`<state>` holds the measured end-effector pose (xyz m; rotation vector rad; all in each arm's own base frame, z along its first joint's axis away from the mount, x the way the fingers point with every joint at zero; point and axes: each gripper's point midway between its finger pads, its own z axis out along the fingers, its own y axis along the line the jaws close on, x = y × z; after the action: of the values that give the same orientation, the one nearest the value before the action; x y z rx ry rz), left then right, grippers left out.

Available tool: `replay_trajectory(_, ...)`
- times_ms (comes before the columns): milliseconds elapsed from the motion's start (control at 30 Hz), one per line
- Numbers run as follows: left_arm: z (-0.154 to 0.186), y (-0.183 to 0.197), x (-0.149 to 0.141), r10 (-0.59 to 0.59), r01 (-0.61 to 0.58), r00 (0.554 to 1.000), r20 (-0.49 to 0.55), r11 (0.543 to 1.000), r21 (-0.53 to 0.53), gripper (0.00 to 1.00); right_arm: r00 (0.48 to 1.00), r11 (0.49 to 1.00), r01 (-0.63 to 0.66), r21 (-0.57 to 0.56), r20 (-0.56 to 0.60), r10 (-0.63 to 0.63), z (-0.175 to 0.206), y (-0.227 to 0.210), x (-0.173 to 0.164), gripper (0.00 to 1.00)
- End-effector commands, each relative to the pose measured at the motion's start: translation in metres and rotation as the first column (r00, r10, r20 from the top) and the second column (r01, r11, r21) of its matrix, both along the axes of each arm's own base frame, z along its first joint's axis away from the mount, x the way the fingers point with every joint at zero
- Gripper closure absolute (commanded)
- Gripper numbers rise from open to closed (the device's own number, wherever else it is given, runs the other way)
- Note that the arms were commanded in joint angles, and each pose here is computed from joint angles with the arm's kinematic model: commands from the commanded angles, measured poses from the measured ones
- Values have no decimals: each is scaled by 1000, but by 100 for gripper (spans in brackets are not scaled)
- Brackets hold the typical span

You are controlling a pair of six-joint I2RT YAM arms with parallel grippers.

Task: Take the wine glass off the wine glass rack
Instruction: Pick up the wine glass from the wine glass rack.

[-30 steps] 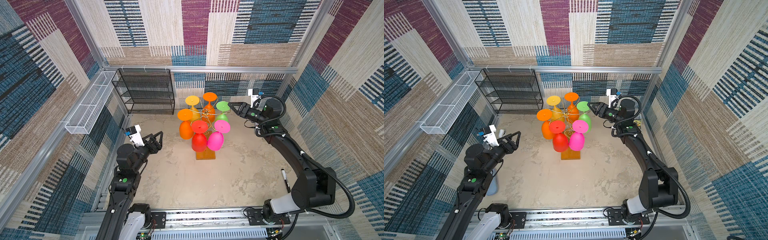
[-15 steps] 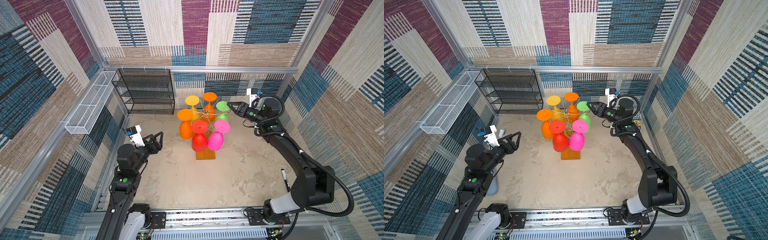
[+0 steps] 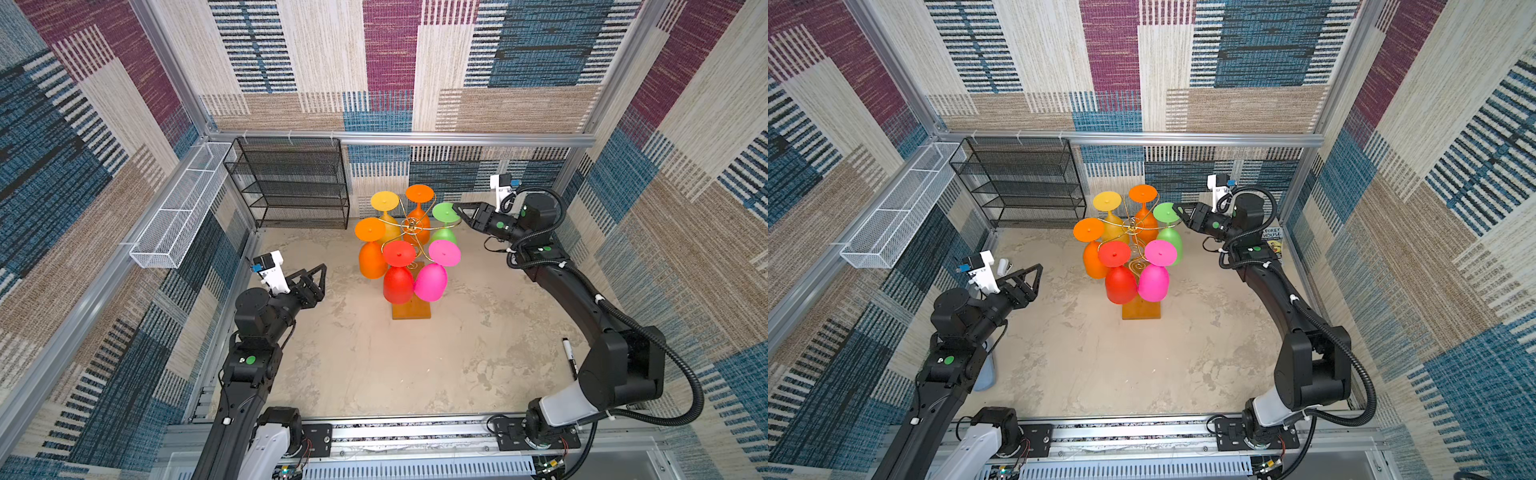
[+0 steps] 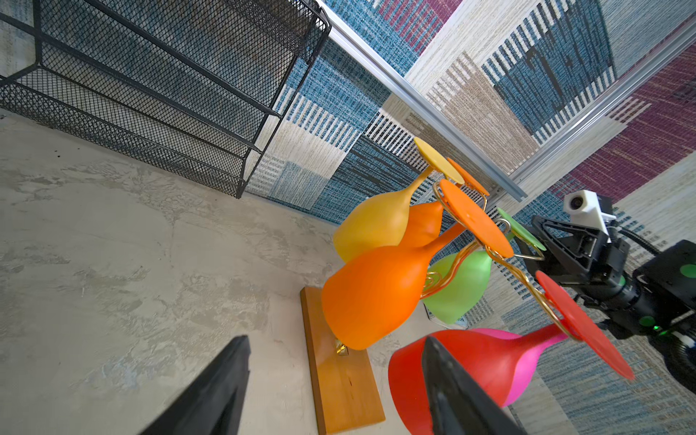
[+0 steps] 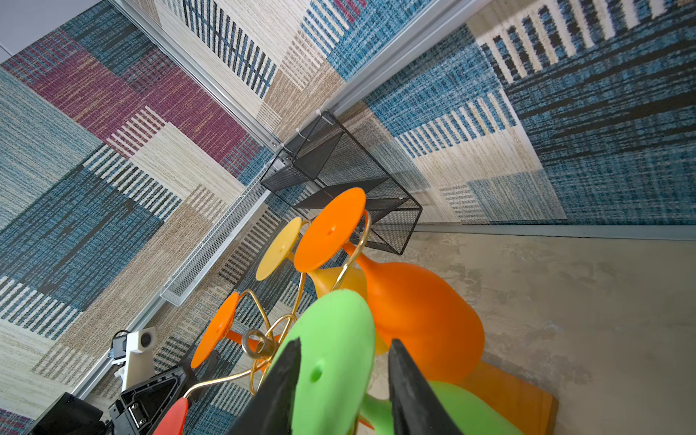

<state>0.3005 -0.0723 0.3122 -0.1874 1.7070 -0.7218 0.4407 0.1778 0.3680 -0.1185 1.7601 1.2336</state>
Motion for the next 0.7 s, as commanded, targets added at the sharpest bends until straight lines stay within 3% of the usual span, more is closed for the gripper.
replay_trajectory(0, 1, -2, 0, -12, 11, 1000, 14, 1000, 22, 26, 1000, 1000, 15, -5, 17, -15, 5, -1, 1, 62)
replay_trajectory(300, 0, -2, 0, -14, 14, 1000, 13, 1000, 21, 26, 999, 1000, 22, -8, 25, -21, 7, -2, 0, 70)
replay_trajectory(667, -1, -2, 0, -13, 13, 1000, 11, 1000, 21, 26, 999, 1000, 29, -3, 39, -29, 15, -3, -2, 69)
